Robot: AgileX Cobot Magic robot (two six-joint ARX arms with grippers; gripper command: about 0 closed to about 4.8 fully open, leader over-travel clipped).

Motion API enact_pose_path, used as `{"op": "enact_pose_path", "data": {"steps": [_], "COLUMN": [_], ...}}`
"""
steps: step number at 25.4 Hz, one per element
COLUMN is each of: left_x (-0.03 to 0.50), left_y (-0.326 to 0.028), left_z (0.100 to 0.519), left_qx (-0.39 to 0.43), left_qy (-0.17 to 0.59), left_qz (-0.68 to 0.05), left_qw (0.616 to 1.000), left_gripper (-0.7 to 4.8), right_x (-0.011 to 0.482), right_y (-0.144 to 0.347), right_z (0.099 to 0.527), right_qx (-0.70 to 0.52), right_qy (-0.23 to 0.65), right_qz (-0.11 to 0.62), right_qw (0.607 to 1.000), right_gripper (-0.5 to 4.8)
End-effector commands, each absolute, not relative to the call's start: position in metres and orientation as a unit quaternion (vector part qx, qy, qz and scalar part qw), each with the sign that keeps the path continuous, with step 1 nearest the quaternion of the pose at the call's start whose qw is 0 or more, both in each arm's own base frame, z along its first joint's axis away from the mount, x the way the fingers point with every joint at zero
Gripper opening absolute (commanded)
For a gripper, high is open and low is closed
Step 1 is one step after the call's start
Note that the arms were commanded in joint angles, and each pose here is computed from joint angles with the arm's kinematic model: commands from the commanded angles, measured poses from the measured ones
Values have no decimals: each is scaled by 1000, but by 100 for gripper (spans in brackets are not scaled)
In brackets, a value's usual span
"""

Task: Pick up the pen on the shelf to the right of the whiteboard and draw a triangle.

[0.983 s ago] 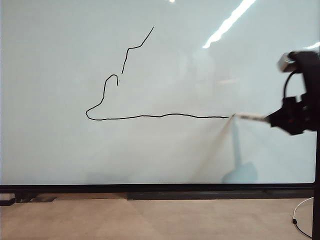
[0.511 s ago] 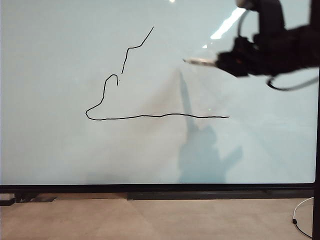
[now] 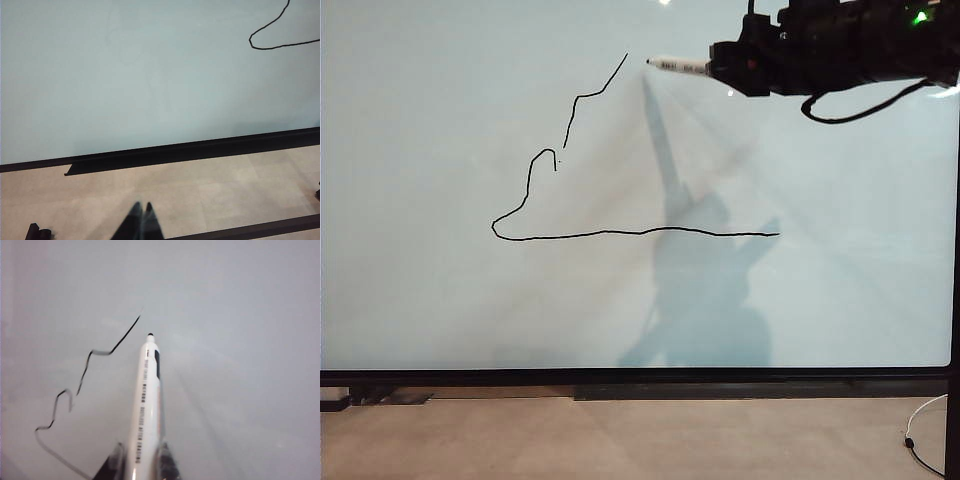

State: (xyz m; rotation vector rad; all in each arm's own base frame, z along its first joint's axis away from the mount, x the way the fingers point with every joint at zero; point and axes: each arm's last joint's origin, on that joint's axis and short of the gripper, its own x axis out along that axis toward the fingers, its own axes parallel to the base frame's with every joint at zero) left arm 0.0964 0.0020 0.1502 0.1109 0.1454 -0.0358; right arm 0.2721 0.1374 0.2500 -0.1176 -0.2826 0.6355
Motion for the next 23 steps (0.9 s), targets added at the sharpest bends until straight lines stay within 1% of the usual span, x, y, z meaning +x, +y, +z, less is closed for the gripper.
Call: {"op": "enact_pose_path", "data": {"steps": [1,14,23], "left_x": [96,96,96], "left_y": [2,2,2], "left_z": [152,152,152], "left_qx": [56,56,56], "left_qy": [66,66,66], "left_qz": [-19,-19,-19], "left_qw": [996,996,996], "left_gripper": [-5,-5,-5], "right_x": [276,287,288], "right_y": [144,153,152], "right_z": [260,262,261], "right_qx": [-59,-61,-63], "right_qy": [-153,-148,-146], "right_qz": [324,328,314], "right_qw": [932,931,936], "right_gripper": [-9,-9,-9]}}
